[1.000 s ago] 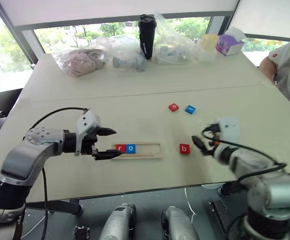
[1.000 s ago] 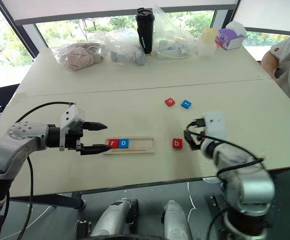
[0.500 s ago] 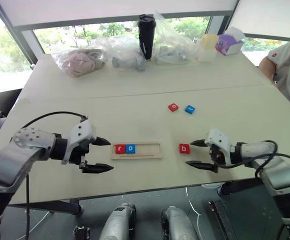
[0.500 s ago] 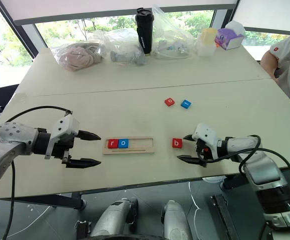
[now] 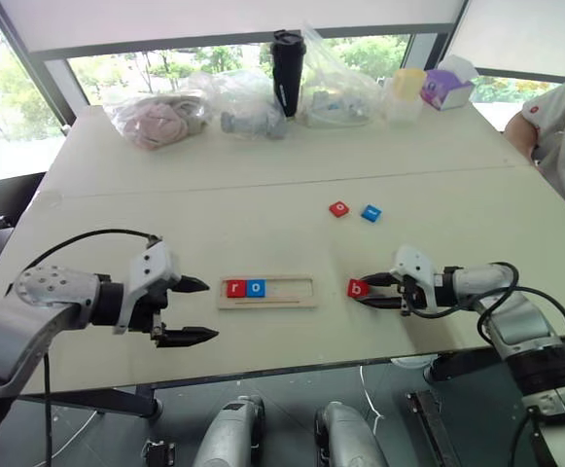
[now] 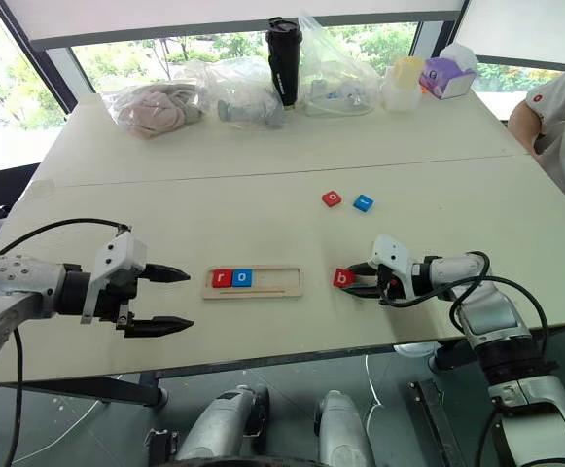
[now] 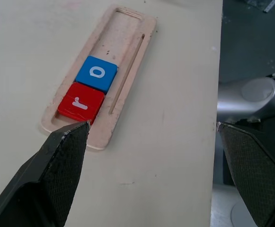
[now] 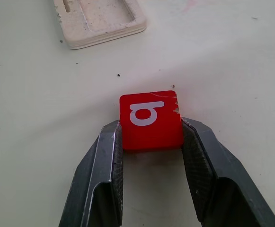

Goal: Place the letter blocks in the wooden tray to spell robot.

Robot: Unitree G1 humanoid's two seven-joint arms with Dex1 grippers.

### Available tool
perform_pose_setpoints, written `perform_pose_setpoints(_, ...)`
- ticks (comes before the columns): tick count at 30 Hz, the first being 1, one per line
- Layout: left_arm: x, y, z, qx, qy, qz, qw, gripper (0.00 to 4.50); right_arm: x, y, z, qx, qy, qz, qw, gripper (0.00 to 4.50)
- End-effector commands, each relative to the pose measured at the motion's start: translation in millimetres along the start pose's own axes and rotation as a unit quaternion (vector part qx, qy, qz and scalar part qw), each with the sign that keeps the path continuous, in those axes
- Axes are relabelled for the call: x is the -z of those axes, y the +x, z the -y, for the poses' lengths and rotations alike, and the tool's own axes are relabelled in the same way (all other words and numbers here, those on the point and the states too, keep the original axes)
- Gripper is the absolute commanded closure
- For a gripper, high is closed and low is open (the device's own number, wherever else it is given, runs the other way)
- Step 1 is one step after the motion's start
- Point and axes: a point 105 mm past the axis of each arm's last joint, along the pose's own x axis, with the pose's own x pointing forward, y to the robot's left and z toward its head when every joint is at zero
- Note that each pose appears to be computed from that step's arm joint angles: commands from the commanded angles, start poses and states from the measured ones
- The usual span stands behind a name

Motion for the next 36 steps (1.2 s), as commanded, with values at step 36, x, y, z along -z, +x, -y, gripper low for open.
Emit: perform_pose_setpoints(36,-17,-10,-6,-0.032,0.033,0.025,0.999,0.0,-94,105,-33,-0.091,-0.078,0.019,0.993,3.34)
